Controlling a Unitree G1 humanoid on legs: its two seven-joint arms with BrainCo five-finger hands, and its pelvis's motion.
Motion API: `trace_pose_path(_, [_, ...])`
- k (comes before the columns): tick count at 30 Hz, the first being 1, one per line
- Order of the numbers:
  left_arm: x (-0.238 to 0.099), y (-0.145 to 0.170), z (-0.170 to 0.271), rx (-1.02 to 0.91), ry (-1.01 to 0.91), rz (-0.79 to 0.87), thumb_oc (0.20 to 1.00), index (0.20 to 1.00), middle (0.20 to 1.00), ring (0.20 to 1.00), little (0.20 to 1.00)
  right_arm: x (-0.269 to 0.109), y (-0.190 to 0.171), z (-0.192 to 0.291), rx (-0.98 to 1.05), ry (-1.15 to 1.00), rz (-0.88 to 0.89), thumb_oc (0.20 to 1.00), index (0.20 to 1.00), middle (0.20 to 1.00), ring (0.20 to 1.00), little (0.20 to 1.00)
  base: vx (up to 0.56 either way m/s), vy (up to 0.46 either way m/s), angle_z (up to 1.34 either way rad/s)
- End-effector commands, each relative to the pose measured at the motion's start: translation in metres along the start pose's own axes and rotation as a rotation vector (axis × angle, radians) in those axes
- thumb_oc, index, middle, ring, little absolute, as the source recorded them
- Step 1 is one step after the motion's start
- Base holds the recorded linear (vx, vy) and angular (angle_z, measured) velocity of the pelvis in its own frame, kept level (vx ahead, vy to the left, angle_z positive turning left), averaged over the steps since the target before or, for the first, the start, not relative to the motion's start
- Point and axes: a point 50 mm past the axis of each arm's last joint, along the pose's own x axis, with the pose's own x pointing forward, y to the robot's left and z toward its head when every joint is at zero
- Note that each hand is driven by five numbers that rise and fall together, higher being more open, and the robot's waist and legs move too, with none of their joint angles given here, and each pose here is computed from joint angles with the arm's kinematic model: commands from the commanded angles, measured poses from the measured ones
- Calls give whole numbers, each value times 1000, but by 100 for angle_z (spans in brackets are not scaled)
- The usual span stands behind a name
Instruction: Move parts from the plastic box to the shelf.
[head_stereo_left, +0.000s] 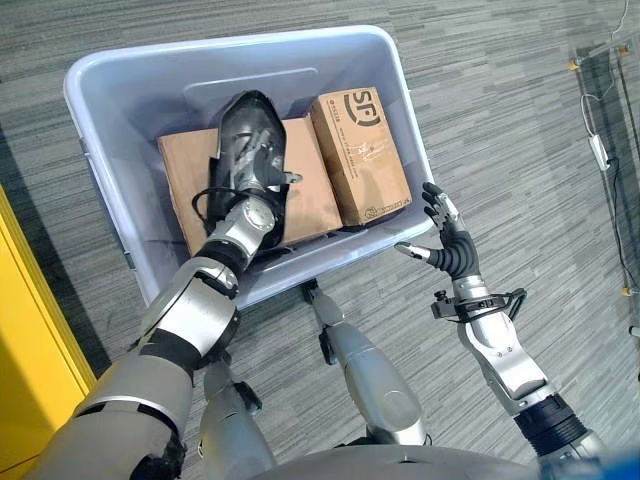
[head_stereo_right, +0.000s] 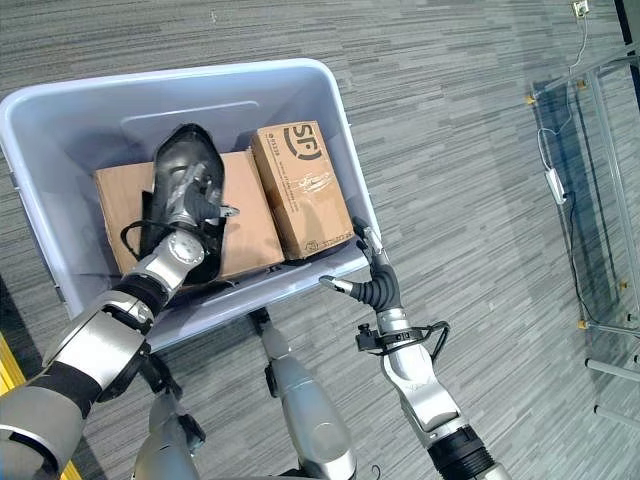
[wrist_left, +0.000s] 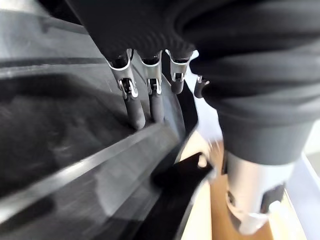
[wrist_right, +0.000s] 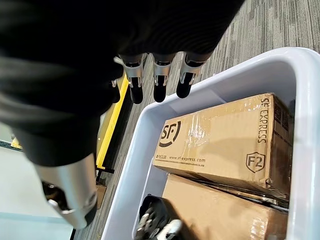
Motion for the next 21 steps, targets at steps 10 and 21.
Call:
trace_pose_path(10, [-2,12,34,-101,-225,17,1000,1000,1000,1000,1000,23,-40,45,-76,-243,-126,1000,1000,1000,1000,1000,-24,-10,1])
trace_pose_path(21, [-47,77,63,-536,-521,385,1000,1000,1000,1000,1000,8,-59,45,-101,-256,-251,1000,1000,1000,1000,1000,2,-2,6])
